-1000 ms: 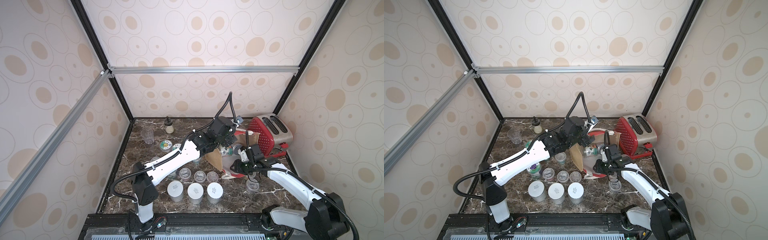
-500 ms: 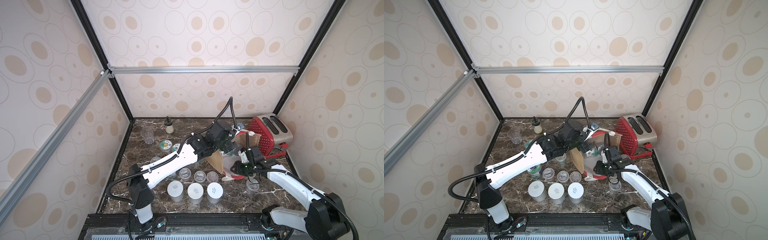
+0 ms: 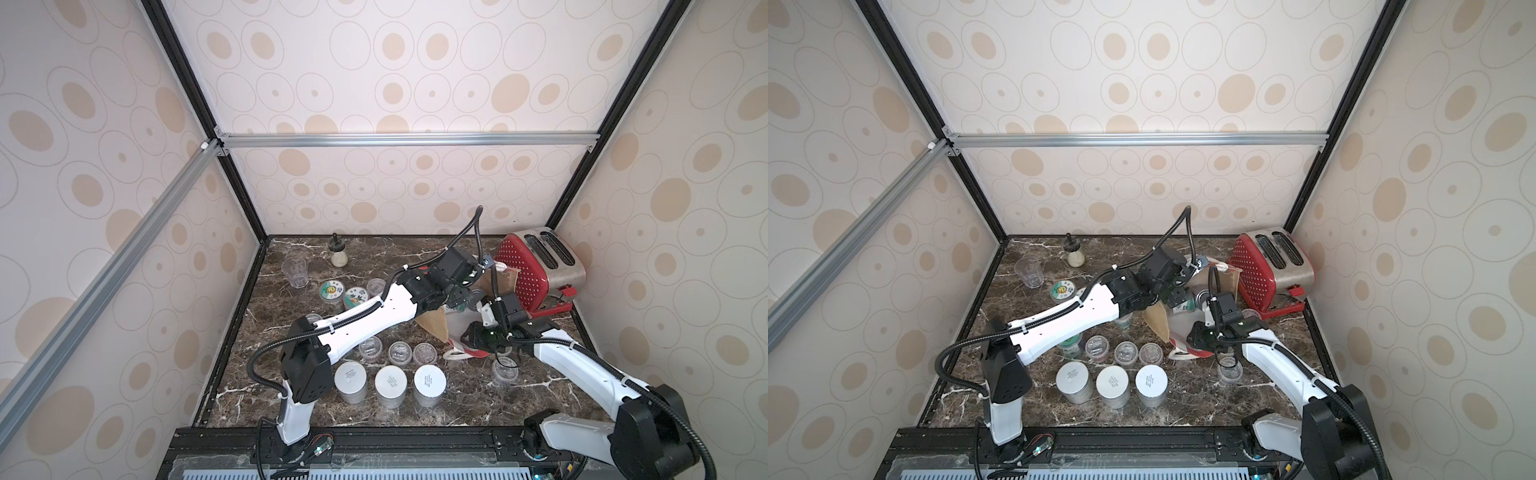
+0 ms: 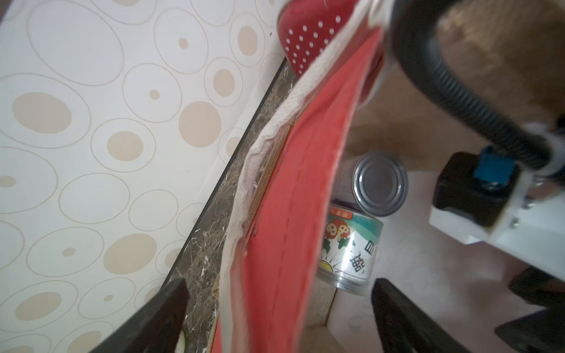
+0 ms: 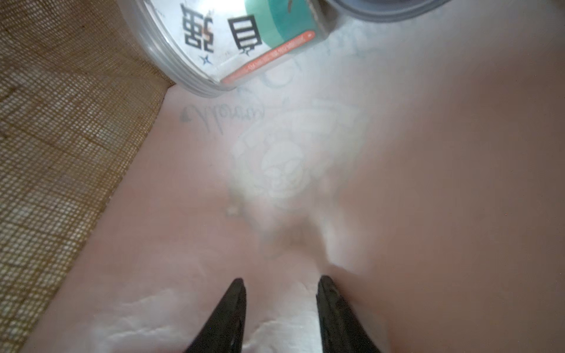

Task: Take out the seed jars from the canvas bag
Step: Adjust the canvas bag at the center of the board, then pick up the seed jar from the canvas bag.

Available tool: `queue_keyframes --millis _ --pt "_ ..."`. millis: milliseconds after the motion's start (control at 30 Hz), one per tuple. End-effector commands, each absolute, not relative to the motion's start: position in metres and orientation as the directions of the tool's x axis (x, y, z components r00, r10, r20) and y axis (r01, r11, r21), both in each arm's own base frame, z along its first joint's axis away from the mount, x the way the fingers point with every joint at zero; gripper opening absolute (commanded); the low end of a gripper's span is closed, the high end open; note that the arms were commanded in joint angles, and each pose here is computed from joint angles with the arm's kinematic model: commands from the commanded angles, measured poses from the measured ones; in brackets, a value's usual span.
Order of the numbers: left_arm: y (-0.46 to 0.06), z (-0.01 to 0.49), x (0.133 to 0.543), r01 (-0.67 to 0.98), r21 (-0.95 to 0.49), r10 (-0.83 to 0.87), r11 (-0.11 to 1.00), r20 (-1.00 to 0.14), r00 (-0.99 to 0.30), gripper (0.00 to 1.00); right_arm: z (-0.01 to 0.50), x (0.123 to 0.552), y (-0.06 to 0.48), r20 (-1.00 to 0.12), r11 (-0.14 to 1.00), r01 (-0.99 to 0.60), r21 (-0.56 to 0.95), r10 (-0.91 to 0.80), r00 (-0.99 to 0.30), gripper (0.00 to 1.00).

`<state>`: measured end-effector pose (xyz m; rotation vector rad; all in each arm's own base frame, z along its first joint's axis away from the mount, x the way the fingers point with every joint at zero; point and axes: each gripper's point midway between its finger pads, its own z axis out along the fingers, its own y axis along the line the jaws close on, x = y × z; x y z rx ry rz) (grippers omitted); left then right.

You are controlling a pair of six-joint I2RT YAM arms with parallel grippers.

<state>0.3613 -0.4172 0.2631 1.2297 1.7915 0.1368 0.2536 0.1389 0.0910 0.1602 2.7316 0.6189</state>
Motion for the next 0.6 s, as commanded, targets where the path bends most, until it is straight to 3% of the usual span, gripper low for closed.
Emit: queue_keyframes --millis 0,200,267,333,567 --pt "-0.415 0.287 0.366 0.646 0.585 0.793 0.490 -0.607 -0.053 0.76 0.083 0.247 0.134 -0.280 0.909 0.052 0.413 0.181 -0.943 0.41" --pt "-0.427 0.295 0.359 0.682 0.535 0.760 0.498 -0.648 -0.046 0.20 0.086 0.251 0.135 -0.303 0.909 0.037 0.416 0.176 -0.937 0.41" --pt "-0.430 0.299 0.355 0.692 0.519 0.746 0.502 -0.664 -0.043 0.07 0.090 0.254 0.137 -0.319 0.905 0.027 0.424 0.178 -0.931 0.42" --pt "-0.432 0.302 0.352 0.698 0.507 0.736 0.506 -0.676 -0.042 0.00 0.094 0.258 0.139 -0.338 0.900 0.015 0.436 0.180 -0.924 0.42" --pt "-0.437 0.313 0.341 0.693 0.499 0.695 0.521 -0.719 -0.005 0.00 0.117 0.278 0.142 -0.439 0.892 -0.027 0.450 0.195 -0.877 0.49"
